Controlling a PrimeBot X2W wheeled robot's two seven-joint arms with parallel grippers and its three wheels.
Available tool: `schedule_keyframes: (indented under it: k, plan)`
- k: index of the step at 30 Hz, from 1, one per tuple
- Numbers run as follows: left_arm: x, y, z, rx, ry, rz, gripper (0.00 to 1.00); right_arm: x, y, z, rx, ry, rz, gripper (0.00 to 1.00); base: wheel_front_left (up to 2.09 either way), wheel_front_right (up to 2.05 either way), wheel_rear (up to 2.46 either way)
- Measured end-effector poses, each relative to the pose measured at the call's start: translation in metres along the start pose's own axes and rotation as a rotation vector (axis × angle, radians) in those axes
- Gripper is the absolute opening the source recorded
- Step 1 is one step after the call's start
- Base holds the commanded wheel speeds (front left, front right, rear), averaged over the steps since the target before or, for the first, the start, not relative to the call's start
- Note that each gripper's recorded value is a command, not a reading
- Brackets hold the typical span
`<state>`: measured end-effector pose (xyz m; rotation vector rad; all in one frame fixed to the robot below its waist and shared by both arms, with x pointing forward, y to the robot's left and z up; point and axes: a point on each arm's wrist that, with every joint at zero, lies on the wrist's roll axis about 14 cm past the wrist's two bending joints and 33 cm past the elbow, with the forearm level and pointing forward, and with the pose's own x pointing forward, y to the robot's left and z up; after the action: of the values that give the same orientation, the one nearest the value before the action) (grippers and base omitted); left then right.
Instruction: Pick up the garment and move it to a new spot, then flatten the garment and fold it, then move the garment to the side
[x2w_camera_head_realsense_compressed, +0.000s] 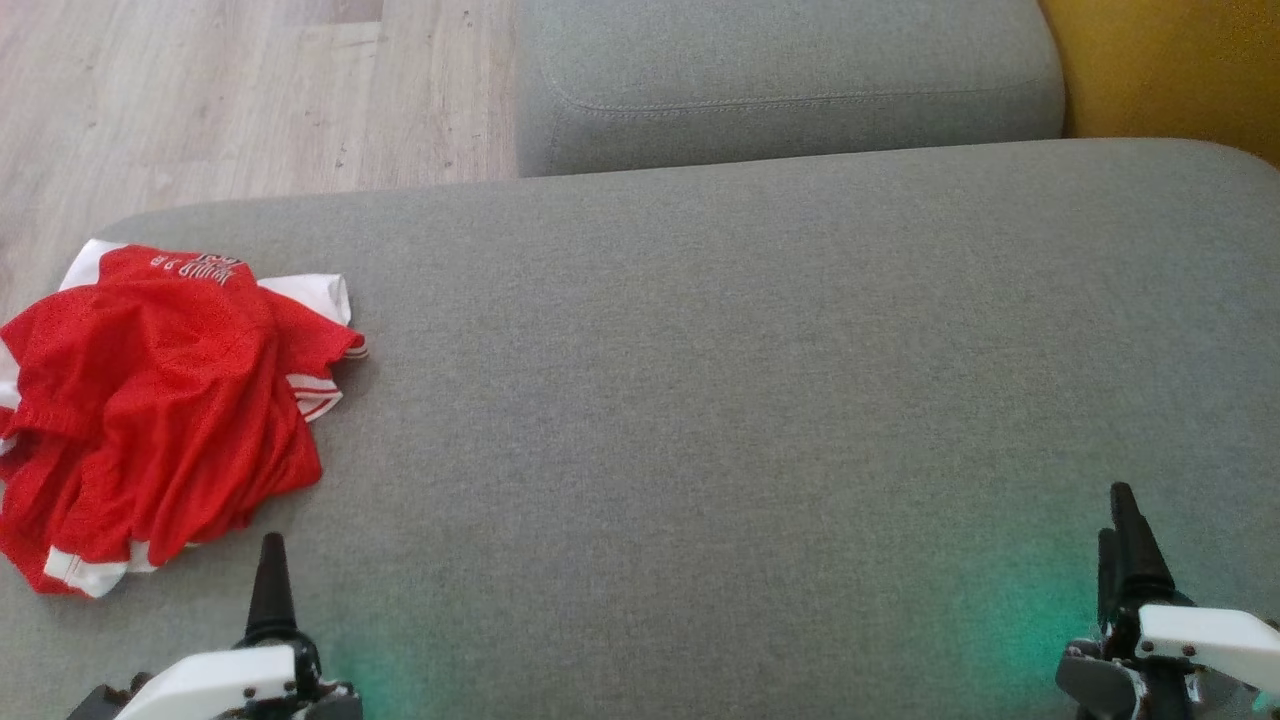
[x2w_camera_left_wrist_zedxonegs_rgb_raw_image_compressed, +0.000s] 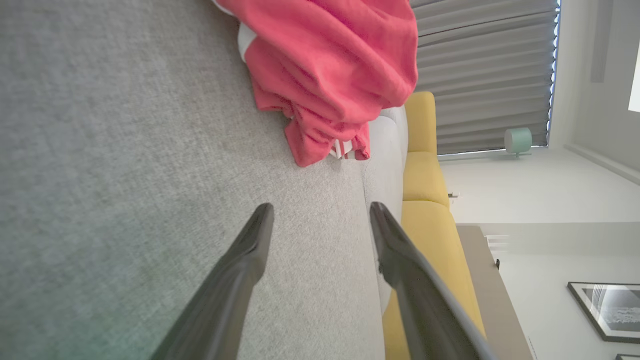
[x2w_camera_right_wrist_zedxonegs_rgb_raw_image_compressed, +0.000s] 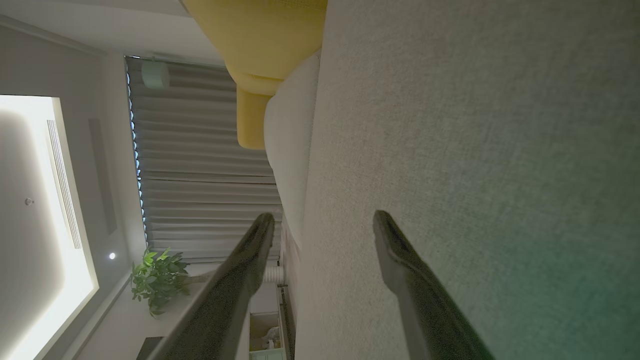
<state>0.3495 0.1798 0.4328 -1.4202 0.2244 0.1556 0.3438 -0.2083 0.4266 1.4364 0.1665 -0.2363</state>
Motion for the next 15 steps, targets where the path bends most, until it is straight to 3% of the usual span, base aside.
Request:
schedule_keyframes:
  k: [15]
  plan:
    - [0.002,-0.011,-0.011,0.182,0.014,-0.02,1.0,0.003,0.014,0.004,-0.18,-0.025,0.037,1.0,0.0,0.0,0.0]
